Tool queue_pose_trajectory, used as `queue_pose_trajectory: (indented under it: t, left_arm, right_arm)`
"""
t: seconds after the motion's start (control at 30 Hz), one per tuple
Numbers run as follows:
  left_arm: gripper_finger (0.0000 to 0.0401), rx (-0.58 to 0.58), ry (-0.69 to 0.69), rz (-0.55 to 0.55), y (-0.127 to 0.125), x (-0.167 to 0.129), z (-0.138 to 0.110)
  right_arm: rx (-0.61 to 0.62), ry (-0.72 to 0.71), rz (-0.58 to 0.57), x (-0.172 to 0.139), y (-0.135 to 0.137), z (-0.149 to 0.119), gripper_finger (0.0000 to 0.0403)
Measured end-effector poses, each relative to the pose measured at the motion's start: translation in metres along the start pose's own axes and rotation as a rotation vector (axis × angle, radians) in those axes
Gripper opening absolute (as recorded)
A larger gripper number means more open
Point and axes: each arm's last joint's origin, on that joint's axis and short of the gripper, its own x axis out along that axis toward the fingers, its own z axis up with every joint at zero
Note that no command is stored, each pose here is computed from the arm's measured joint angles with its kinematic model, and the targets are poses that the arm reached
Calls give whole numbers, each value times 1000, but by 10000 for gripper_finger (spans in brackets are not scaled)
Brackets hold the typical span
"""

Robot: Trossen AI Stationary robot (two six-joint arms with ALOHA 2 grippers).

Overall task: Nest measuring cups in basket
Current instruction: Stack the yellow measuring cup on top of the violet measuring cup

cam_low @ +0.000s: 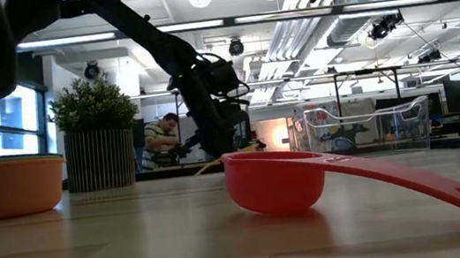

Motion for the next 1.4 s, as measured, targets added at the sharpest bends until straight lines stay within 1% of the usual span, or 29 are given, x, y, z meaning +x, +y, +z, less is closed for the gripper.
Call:
queue_pose_trajectory:
  t: [0.1,0.23,0.3,0.43,0.57,0.63,0.67,0.8,1.0,1.2,1.4]
  left_arm:
    - [38,23,2,10,0,0,0]
    - [9,39,-1,16,-1,-3,0]
    - [7,39,-1,19,-1,-4,0]
    - [5,40,59,19,-3,-5,-6]
    - [4,41,167,16,-6,-12,-16]
    - [4,36,212,20,-6,-20,-20]
    - [3,39,226,21,-8,-27,-22]
    - [3,53,202,30,-15,-58,-21]
    - [3,53,60,10,-32,-122,-18]
    - [3,37,-9,29,-47,-188,-36]
    - [3,17,-32,34,-58,-241,-63]
  right_arm:
    - [0,1,1,0,0,0,97]
    - [0,1,1,0,0,0,97]
    - [0,2,1,0,0,0,97]
    - [-15,3,2,0,0,0,97]
    - [-15,1,1,0,0,0,97]
    - [-14,0,2,0,0,0,97]
    - [-14,0,2,0,0,0,97]
    - [-14,-4,1,0,0,0,97]
    - [-12,-3,0,0,0,0,97]
    - [-7,0,-4,0,0,0,97]
    - [27,3,-7,0,-1,0,97]
